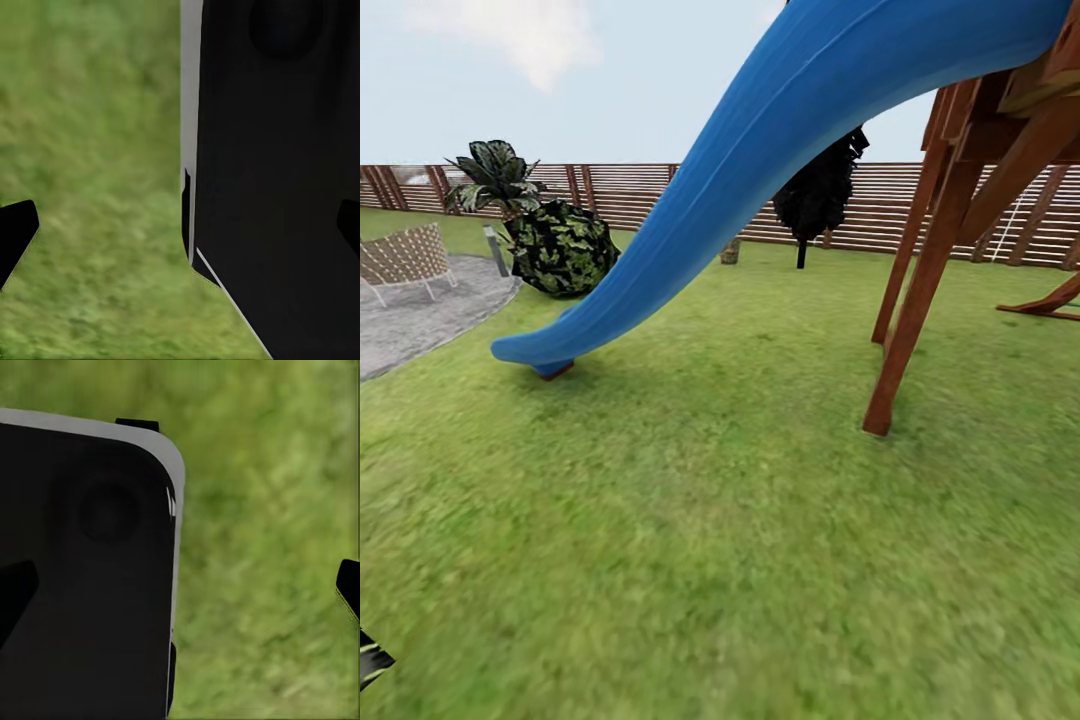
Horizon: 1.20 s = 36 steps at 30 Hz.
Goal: Take the three Easter eggs out of the wicker basket on the lawn in the garden, then place them on the lawn next to a single tree (choose any tree) so that all three eggs are next to the same tree and none are left in the basket.
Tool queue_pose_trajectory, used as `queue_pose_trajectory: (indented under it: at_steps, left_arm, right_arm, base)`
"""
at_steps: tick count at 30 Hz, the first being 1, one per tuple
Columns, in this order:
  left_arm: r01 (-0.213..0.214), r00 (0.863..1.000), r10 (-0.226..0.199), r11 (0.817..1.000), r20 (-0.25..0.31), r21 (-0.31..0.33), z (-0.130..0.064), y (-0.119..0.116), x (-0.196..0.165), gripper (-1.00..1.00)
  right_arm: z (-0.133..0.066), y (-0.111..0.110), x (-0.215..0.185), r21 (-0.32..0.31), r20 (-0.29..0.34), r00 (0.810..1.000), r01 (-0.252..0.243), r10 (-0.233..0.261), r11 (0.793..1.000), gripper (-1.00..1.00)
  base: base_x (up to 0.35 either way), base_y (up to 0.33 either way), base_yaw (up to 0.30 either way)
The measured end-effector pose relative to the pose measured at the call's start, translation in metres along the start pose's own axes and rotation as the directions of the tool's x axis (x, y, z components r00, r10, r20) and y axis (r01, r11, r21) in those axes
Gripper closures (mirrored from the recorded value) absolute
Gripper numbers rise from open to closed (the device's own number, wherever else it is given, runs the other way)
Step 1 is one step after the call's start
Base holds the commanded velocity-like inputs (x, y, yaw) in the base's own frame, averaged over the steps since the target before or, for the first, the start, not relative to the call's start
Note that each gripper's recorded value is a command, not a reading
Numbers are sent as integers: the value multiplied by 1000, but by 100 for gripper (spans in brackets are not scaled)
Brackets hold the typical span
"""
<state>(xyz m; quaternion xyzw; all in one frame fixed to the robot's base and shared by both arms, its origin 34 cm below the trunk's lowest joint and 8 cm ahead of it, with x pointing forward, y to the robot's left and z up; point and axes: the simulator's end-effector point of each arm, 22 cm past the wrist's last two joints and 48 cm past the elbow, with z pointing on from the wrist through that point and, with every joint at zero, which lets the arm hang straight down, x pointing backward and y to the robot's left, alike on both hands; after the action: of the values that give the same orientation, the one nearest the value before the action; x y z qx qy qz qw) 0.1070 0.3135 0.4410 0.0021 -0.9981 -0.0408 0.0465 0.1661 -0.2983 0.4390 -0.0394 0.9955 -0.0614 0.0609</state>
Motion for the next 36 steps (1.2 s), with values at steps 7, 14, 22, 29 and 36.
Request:
queue_pose_trajectory:
  at_steps: [7,14,22,29,36]
  left_arm:
    - [0,1000,0,1000,0,0,0,0,0,-100]
    - [0,1000,0,1000,0,0,0,0,0,-100]
    - [0,1000,0,1000,0,1,0,-1,0,-100]
    - [-1,1000,1,1000,0,2,0,-1,0,-100]
    - [-1,1000,1,1000,0,1,0,-1,0,-100]
  right_arm:
    - [0,-1,0,1,1,1000,2,-2,1000,-100]
    - [0,0,0,0,1,1000,2,-2,1000,-100]
    - [0,-1,0,0,1,1000,1,-1,1000,-100]
    - [0,3,-1,-9,2,1000,3,-3,1000,-100]
    - [0,3,-1,-10,2,1000,5,-5,1000,-100]
  base:
    - [322,0,0]
    - [322,0,0]
    - [322,0,0]
    - [322,0,-27]
    - [319,80,-261]
